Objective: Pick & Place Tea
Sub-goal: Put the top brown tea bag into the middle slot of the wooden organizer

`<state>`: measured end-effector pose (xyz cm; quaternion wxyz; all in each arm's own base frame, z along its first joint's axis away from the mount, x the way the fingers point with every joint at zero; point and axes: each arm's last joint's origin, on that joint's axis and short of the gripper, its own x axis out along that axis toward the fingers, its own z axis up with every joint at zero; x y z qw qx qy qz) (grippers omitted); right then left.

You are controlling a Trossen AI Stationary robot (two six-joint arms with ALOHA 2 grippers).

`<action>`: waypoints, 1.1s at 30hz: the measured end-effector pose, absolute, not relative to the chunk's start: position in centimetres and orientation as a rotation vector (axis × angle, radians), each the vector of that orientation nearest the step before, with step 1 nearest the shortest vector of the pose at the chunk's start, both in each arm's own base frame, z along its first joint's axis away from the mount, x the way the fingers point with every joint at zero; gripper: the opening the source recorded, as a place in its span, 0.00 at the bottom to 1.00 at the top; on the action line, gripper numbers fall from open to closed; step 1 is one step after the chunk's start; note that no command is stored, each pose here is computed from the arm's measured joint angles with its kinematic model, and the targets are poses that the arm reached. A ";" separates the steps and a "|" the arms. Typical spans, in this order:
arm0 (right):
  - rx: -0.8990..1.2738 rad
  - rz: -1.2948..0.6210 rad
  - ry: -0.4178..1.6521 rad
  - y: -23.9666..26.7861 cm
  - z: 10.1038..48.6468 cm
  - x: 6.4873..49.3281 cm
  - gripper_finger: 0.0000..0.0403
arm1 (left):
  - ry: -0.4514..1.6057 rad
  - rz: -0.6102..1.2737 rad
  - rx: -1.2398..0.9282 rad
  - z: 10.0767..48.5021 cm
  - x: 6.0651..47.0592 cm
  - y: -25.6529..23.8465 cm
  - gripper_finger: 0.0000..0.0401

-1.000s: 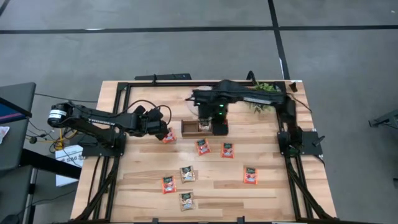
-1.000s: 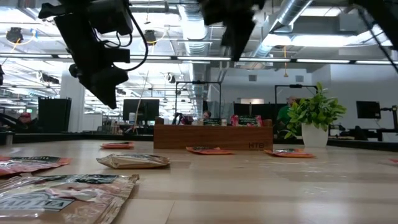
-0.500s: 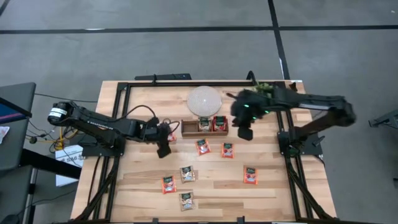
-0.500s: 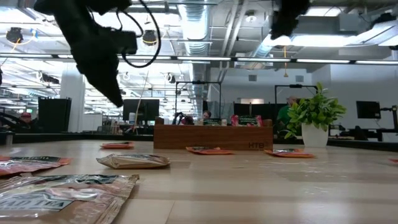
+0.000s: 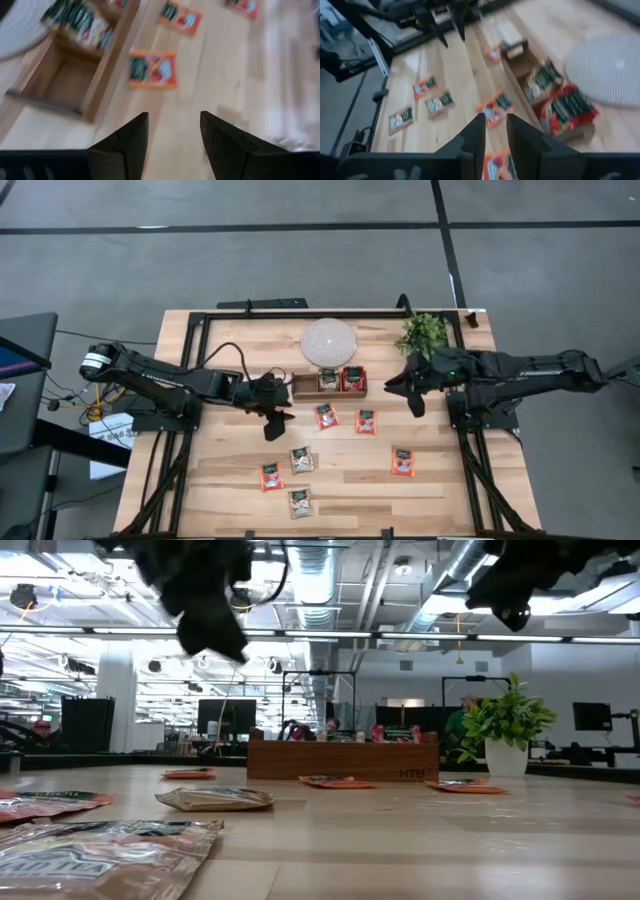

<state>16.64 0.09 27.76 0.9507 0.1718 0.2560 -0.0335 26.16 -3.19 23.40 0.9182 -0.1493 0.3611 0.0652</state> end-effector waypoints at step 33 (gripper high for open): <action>0.275 0.037 0.069 1.0 22.3 9.4 0.17 | 1.262 0.198 -0.335 17.2 34.8 -9.7 0.43</action>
